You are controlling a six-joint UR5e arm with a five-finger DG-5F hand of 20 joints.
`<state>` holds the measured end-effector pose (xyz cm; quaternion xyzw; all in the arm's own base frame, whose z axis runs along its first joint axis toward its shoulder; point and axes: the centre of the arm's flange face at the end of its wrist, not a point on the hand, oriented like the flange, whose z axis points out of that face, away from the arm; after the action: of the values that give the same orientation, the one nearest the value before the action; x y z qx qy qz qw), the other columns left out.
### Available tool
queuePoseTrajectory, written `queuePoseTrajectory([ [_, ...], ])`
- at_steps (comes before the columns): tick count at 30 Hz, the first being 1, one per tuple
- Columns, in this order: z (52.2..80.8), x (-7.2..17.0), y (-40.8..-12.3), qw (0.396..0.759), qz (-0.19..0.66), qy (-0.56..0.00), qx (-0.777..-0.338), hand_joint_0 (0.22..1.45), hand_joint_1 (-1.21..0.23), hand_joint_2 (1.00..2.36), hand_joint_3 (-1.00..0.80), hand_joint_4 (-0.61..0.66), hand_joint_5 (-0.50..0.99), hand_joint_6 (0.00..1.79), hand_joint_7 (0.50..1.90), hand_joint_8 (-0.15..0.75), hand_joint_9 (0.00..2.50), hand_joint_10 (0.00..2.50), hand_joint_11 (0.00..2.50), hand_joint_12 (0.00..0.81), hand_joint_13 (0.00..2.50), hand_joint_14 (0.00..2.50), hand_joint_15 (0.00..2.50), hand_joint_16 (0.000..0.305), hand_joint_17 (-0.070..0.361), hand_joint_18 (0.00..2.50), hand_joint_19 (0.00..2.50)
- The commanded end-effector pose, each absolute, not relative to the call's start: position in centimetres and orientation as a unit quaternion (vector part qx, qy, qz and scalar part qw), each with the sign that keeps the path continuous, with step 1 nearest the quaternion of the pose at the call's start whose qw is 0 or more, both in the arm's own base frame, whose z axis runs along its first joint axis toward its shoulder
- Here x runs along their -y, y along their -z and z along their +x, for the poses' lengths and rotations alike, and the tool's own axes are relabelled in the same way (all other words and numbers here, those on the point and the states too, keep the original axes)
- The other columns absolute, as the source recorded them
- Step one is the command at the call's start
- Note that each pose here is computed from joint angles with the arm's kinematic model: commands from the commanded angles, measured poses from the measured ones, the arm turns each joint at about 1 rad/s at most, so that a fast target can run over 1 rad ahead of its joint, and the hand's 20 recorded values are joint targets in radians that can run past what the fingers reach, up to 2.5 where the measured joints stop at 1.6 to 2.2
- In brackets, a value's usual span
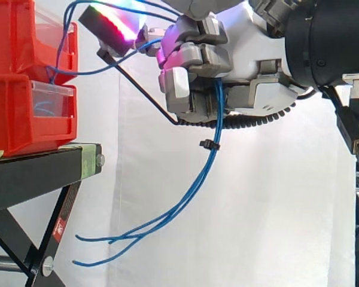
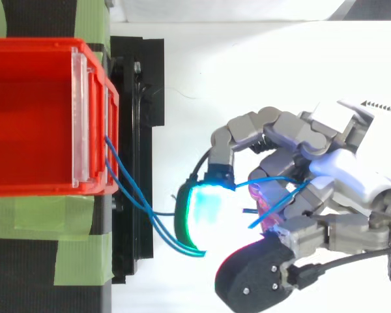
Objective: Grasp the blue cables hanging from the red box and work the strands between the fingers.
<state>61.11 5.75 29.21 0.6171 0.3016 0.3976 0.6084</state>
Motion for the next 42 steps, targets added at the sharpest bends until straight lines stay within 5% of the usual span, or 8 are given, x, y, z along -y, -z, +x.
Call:
queuePoseTrajectory([
  [1,61.08,-5.70,-29.16,0.610,0.617,-0.395,-0.304,0.86,-0.82,1.00,-1.00,0.25,-0.21,1.36,1.05,0.545,1.33,2.50,2.50,0.672,1.69,2.50,1.93,0.201,0.151,1.95,0.71],
  [8,60.99,-6.04,-29.23,0.615,0.612,-0.386,-0.314,0.87,-0.80,1.00,-1.00,0.28,-0.15,1.46,1.10,0.545,1.33,2.50,2.50,0.672,1.69,2.50,1.93,0.201,0.151,1.95,0.71],
  [16,60.96,-6.08,-29.13,0.616,0.612,-0.382,-0.315,0.68,-0.69,1.00,-1.00,0.33,-0.14,1.45,1.08,0.545,1.33,2.50,2.50,0.672,1.69,2.50,1.93,0.201,0.151,1.95,0.71],
  [32,60.90,-6.10,-29.12,0.618,0.613,-0.378,-0.314,0.52,-0.77,1.00,-1.00,0.38,-0.26,1.05,1.03,0.545,1.33,2.50,2.50,0.672,1.69,2.50,1.93,0.201,0.151,1.95,0.71],
  [38,60.90,-6.10,-29.12,0.618,0.613,-0.378,-0.314,0.66,-0.86,1.00,-1.00,0.33,-0.30,0.80,1.11,0.545,1.33,2.50,2.50,0.672,1.69,2.50,1.93,0.201,0.151,1.95,0.71],
  [42,60.89,-6.08,-29.12,0.619,0.613,-0.378,-0.314,0.84,-0.86,1.00,-1.00,0.27,-0.37,0.88,1.08,0.545,1.33,2.50,2.50,0.672,1.69,2.50,1.93,0.201,0.151,1.95,0.71],
])
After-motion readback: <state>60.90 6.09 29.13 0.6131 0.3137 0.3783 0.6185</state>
